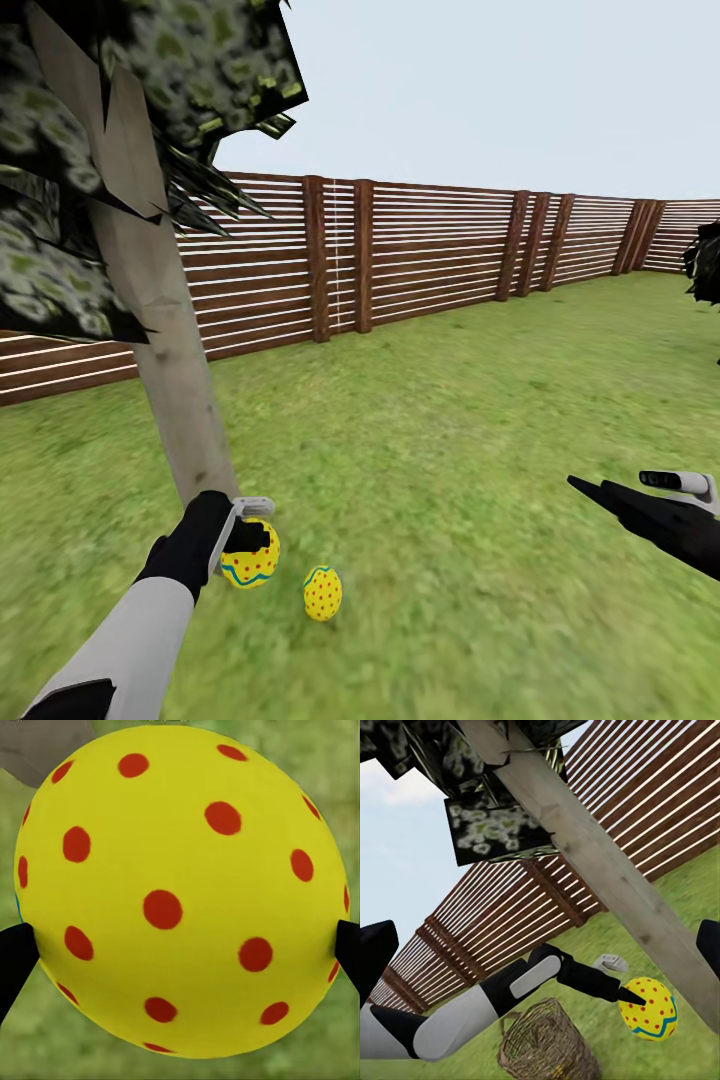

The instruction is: Take the three Easter eggs out of the wicker basket on the lawn in the garden, then place them on the lawn next to a single tree (choose any tree) so that all three eggs are next to the same tree and none are left in the basket.

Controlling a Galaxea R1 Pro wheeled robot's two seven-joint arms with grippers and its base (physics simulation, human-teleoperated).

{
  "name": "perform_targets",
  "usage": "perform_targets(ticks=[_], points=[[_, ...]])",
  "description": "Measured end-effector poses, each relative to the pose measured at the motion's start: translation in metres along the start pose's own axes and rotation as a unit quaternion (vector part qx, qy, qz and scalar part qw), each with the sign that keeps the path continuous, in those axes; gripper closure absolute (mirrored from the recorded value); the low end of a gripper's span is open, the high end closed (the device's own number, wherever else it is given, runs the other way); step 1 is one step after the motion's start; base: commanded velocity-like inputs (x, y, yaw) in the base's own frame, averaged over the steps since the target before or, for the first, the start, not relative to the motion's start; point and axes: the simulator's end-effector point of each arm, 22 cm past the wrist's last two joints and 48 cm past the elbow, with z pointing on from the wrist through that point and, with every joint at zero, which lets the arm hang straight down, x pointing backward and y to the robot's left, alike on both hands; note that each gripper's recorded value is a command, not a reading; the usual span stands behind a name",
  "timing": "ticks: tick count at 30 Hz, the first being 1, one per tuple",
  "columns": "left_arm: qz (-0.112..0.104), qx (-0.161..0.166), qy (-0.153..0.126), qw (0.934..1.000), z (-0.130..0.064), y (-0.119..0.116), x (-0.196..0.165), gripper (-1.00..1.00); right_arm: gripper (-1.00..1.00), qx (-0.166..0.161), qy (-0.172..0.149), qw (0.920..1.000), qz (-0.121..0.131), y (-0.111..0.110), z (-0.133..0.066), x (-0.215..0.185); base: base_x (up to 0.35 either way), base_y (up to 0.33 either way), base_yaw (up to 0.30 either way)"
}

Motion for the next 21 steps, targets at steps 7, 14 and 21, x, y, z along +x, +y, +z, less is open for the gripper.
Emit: perform_targets(ticks=[7, 14, 21], points=[[0.000, 0.000, -0.001, 1.0000, 0.000, 0.000, 0.000, 1.00, -1.00, -0.001, 0.000, 1.0000, 0.000, 0.001, 0.000, 0.000, 0.001, 0.000, 0.000], [0.000, 0.000, -0.004, 1.0000, 0.009, 0.000, 0.005, 1.00, -1.00, -0.002, -0.001, 1.0000, 0.000, -0.005, -0.004, 0.009, 0.000, 0.000, 0.000], [0.002, 0.000, -0.012, 0.9999, 0.022, 0.000, 0.011, 1.00, -1.00, -0.009, -0.001, 1.0000, 0.000, -0.009, -0.009, 0.021, 0.000, 0.000, 0.000]])
